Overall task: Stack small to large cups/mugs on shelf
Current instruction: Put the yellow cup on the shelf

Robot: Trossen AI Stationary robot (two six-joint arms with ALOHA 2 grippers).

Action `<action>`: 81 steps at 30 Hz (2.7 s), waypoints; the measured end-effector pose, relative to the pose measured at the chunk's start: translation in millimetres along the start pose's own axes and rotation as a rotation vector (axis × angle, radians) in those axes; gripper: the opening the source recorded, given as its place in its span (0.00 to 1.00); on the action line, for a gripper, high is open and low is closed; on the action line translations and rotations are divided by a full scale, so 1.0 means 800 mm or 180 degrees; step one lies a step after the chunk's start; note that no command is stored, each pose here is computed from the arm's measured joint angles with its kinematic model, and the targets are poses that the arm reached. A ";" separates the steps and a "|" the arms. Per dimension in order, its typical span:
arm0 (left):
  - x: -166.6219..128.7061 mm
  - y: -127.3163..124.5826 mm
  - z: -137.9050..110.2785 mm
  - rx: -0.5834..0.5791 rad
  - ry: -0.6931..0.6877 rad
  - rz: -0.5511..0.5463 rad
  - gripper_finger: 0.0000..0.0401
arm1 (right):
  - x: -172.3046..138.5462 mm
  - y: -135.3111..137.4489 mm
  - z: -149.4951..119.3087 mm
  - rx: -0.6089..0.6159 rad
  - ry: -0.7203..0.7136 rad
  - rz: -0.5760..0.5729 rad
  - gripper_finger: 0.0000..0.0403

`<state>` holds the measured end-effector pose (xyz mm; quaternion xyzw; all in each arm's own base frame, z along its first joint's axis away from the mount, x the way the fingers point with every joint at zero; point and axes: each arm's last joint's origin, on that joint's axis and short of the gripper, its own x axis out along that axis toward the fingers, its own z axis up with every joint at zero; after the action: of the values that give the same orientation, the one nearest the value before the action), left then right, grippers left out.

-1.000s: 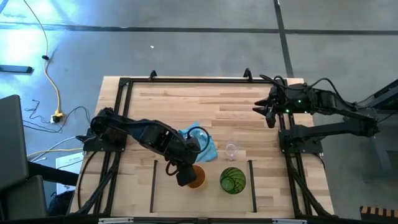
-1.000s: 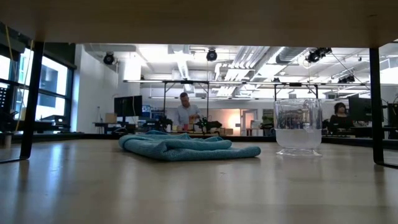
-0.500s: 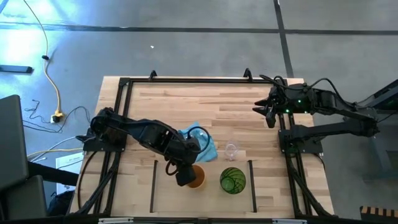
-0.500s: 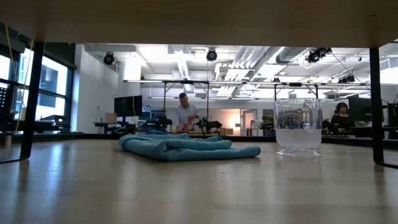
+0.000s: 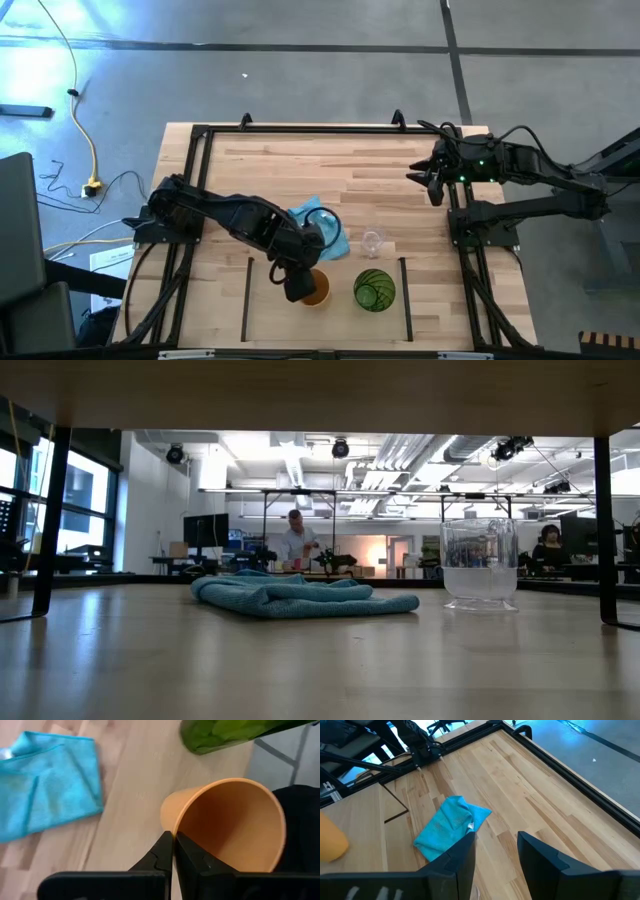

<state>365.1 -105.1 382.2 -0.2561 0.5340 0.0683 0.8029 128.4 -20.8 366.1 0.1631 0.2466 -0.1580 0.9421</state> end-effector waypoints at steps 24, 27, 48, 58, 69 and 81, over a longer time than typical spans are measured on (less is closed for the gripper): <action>-0.028 0.000 0.001 -0.0092 -0.0044 0.0206 0.00 | 0.000 -0.001 -0.002 -0.0005 0.0059 -0.0004 0.34; -0.017 -0.003 0.004 -0.0093 0.0054 0.0197 0.00 | 0.001 -0.001 -0.002 -0.0005 0.0059 -0.0005 0.34; -0.008 -0.004 0.006 -0.0077 0.0129 0.0199 0.00 | 0.001 -0.001 -0.002 -0.0006 0.0062 -0.0007 0.34; -0.008 -0.004 0.006 -0.0029 0.0122 0.0193 0.00 | 0.001 -0.001 -0.002 -0.0018 0.0062 -0.0006 0.34; -0.006 -0.002 0.005 0.0035 0.0170 0.0272 0.00 | 0.001 -0.001 -0.002 -0.0007 0.0062 -0.0006 0.34; -0.002 -0.004 0.007 0.0066 0.0142 0.0244 0.00 | 0.001 -0.001 -0.002 -0.0008 0.0061 -0.0007 0.34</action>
<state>370.2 -104.9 386.8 -0.2285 0.5618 0.0878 0.7902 128.2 -20.7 364.1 0.1632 0.2560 -0.1571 0.9398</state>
